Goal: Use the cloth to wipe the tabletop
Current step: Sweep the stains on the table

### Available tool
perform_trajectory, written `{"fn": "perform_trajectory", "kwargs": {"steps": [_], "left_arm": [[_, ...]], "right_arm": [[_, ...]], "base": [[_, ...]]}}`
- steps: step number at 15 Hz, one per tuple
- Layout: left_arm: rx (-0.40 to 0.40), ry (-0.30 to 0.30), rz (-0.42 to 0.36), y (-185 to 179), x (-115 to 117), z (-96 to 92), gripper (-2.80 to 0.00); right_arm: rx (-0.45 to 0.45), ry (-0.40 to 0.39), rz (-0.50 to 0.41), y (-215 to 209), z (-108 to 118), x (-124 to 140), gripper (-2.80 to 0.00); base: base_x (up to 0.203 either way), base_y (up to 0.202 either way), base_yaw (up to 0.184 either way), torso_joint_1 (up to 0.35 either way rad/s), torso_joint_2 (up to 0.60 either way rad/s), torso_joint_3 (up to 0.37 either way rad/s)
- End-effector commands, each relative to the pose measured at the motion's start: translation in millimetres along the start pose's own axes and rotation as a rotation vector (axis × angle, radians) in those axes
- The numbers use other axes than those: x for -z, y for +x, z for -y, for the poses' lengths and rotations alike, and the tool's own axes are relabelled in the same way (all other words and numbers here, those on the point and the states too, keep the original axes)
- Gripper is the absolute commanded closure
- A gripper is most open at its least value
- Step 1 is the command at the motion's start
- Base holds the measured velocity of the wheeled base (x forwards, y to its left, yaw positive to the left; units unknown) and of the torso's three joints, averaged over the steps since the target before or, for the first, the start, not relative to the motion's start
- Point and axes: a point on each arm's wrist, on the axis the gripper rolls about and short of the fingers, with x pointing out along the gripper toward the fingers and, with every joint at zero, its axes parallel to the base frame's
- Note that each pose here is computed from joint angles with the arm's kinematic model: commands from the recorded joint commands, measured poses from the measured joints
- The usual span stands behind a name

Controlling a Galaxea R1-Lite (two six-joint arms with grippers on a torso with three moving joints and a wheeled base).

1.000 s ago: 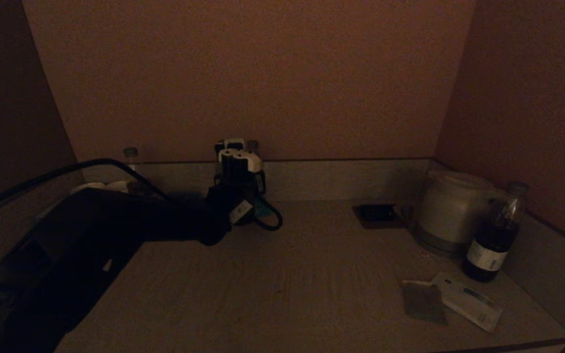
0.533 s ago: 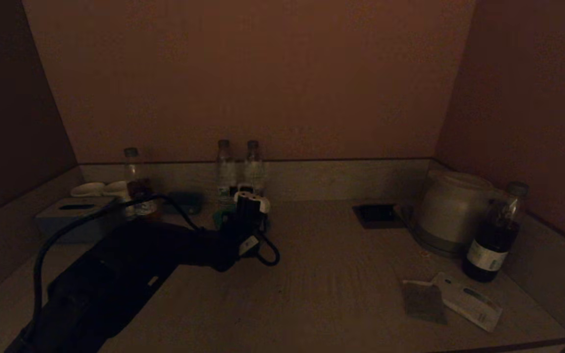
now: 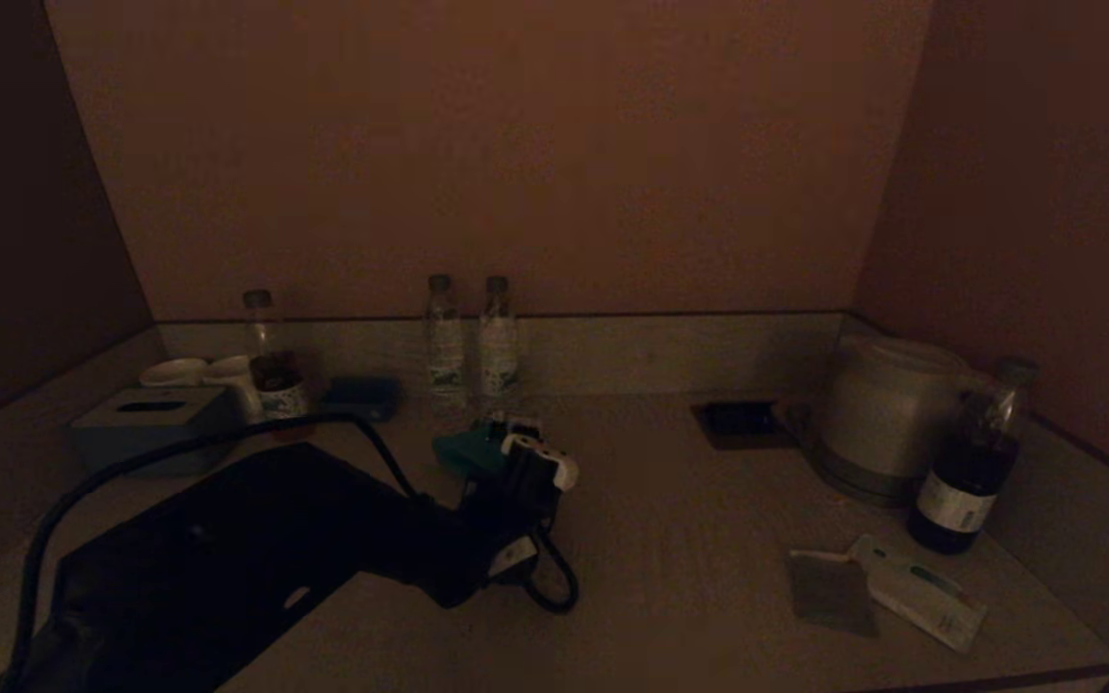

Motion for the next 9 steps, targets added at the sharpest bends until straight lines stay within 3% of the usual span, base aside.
{"fn": "perform_trajectory", "kwargs": {"steps": [1,4,9], "left_arm": [[0.044,-0.019,0.033,-31,-18,7.6,0.0],[0.114,-0.037,0.052,-71,-28,20.0,0.0],[0.19,-0.026,0.022,-120,-17,26.6,0.0]], "right_arm": [[-0.001,0.0,0.0,0,0,0,0.0],[-0.001,0.0,0.0,0,0,0,0.0],[-0.001,0.0,0.0,0,0,0,0.0]], "base": [[0.0,0.0,0.0,0.0,0.0,0.0],[0.0,0.0,0.0,0.0,0.0,0.0],[0.0,0.0,0.0,0.0,0.0,0.0]]}}
